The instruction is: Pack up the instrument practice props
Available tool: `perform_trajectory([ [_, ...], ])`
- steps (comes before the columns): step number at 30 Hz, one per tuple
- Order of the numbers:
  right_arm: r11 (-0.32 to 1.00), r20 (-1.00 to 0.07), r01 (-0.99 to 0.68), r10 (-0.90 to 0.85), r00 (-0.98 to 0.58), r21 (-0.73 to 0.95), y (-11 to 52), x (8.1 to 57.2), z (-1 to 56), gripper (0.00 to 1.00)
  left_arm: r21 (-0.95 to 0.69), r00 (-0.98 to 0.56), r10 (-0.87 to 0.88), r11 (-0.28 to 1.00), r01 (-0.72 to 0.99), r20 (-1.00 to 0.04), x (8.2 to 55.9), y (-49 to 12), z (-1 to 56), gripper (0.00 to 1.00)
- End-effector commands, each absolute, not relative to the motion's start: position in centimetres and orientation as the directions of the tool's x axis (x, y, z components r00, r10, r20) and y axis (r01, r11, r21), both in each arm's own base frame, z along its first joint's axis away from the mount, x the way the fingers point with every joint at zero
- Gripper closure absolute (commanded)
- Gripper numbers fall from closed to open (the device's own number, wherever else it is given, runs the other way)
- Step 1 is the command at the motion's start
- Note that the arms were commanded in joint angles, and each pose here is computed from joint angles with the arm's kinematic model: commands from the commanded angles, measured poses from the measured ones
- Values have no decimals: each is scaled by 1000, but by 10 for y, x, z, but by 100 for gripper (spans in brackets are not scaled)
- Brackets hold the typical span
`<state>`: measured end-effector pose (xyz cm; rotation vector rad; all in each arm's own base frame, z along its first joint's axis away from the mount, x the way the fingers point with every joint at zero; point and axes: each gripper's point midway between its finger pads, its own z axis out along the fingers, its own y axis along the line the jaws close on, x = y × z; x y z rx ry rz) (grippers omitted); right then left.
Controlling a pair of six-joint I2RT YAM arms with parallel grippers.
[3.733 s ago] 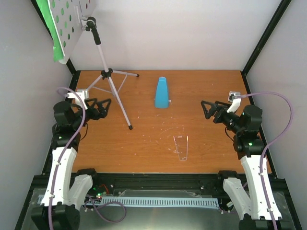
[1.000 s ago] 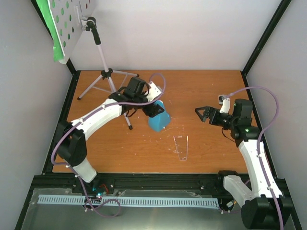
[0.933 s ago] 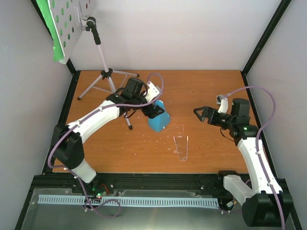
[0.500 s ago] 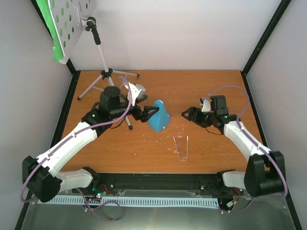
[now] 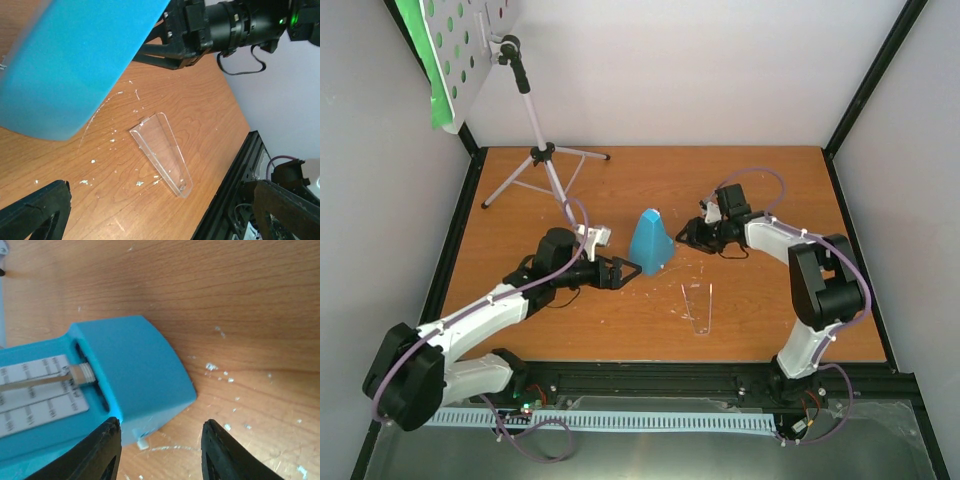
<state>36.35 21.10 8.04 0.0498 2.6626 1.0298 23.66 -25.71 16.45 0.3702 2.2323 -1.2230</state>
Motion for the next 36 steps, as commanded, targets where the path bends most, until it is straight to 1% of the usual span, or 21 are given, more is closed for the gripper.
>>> perform_trajectory([
  [1,765,-298,-107,115,-947,635,215,383,74,58,-755,-823,-114,483,444,-557,248,-265,181,1],
  [4,769,-321,-130,102,-942,625,218,391,71,62,-788,-841,-124,443,428,-527,250,-270,179,1],
  [9,780,-360,-148,105,-927,608,218,404,72,62,-816,-856,-165,430,385,-491,258,-267,172,1],
  [13,772,-347,-152,94,-933,617,225,411,63,63,-847,-877,-202,423,323,-436,264,-257,157,2],
  [15,777,-345,-160,77,-936,609,228,411,58,63,-851,-878,-219,428,305,-425,267,-251,149,8],
  [18,781,-348,-176,56,-936,598,232,408,54,63,-841,-883,-212,457,289,-419,269,-249,136,20],
  [21,773,-350,-210,17,-937,598,239,398,51,63,-840,-892,-202,467,276,-405,271,-249,127,26],
  [24,748,-340,-258,-47,-939,611,251,381,47,63,-834,-894,-204,486,261,-399,277,-247,123,29],
  [28,694,-295,-277,-97,-951,665,265,353,43,66,-801,-860,-257,546,246,-440,289,-233,121,33],
  [34,629,-302,-357,-198,-932,691,292,302,57,65,-768,-830,-297,601,223,-473,292,-219,125,35],
  [36,628,-322,-369,-194,-927,685,291,298,66,65,-759,-822,-309,616,210,-478,293,-213,125,35],
])
